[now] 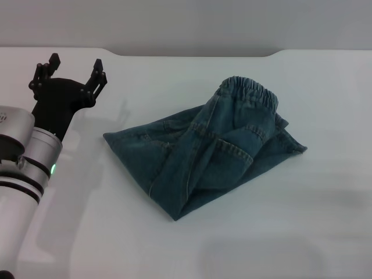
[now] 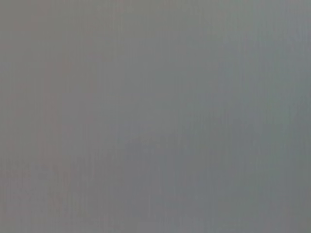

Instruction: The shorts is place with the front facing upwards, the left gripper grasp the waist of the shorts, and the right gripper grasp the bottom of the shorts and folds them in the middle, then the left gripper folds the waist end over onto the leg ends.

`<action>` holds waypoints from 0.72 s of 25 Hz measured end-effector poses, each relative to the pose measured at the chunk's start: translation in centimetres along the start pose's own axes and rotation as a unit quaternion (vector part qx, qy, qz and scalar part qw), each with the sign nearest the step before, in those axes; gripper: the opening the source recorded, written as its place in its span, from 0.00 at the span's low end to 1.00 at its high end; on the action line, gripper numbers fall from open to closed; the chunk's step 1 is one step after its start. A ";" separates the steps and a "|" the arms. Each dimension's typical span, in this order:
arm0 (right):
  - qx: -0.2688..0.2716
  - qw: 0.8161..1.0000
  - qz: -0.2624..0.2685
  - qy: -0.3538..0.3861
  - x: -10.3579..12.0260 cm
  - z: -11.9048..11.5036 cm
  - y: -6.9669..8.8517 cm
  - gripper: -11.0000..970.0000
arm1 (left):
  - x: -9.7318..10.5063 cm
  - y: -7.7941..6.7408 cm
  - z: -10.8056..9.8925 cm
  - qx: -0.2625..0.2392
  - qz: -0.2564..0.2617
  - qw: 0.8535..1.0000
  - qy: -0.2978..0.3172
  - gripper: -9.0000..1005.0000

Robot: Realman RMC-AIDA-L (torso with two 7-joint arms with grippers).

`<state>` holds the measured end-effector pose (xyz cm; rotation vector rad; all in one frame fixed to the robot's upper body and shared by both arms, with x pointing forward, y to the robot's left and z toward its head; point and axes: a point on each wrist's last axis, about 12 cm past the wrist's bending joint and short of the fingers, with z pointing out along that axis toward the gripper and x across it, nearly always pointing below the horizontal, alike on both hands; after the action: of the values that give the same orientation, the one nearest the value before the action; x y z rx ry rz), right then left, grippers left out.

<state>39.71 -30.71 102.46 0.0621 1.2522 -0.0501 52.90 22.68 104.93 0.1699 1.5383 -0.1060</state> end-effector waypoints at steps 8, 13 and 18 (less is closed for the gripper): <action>-0.001 1.000 0.000 -0.001 0.0 0.1 0.1 0.65 | 0.0 0.0 0.1 0.001 0.002 1.000 0.001 0.84; -0.001 1.000 -0.001 0.003 0.1 0.1 0.0 0.65 | 0.0 0.0 0.2 0.003 0.002 1.000 0.001 0.84; -0.003 1.000 -0.001 0.002 0.1 0.1 0.1 0.65 | -0.1 -0.1 0.3 0.003 0.002 1.000 -0.001 0.84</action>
<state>39.82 -30.62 102.41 0.0557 1.2566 -0.0483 53.19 22.56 105.07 0.1779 1.5358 -0.1086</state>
